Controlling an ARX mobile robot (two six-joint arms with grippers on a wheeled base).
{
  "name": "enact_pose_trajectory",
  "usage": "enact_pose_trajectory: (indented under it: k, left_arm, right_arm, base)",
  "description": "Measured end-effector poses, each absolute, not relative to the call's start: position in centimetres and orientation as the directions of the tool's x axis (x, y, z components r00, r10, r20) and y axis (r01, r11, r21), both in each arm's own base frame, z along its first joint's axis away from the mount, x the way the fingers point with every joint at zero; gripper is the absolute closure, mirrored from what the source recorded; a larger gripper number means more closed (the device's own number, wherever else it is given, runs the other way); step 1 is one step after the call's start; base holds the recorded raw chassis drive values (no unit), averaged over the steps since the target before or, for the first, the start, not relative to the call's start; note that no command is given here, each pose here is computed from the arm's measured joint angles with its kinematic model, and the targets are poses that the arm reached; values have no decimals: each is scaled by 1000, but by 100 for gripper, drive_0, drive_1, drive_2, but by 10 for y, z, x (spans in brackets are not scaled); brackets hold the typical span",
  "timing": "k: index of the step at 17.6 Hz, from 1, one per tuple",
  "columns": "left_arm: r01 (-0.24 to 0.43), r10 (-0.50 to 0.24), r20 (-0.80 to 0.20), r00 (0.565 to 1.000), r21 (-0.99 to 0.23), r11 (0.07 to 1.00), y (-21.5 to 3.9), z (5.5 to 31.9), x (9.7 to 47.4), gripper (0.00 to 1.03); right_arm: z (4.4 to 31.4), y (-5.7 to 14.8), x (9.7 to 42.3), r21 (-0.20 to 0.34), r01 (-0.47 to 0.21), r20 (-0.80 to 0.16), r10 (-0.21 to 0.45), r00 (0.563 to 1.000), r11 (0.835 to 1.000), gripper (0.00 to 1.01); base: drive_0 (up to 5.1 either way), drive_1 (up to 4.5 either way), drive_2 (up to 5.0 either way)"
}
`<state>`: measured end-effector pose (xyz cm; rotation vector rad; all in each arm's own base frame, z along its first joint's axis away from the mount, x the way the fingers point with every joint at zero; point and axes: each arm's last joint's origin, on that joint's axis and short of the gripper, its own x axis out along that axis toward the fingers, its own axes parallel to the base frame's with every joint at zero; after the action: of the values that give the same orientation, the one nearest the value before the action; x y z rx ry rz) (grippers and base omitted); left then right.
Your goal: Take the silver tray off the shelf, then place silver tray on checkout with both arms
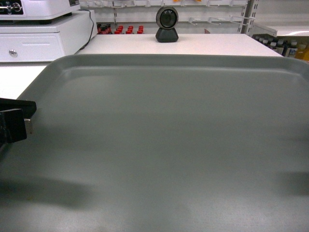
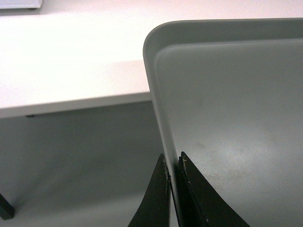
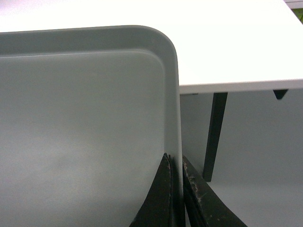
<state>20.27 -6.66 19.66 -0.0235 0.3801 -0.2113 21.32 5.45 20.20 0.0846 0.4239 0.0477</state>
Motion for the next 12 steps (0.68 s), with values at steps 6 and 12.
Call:
enact_pose_trajectory:
  k: [6,12]
  left_arm:
    - [200,-209,-366,907,-62,978,-67,196,203,99]
    - [200,-209,-366,907,-62,978,-67,196,203,99]
  right_arm:
    - [202,55,213,91,-29,-410,64,910,995,98]
    - [202,55,213,91,-28,-410,63,910,995,98]
  base:
    - [-12,406,-430]
    - [-16,402,-434]
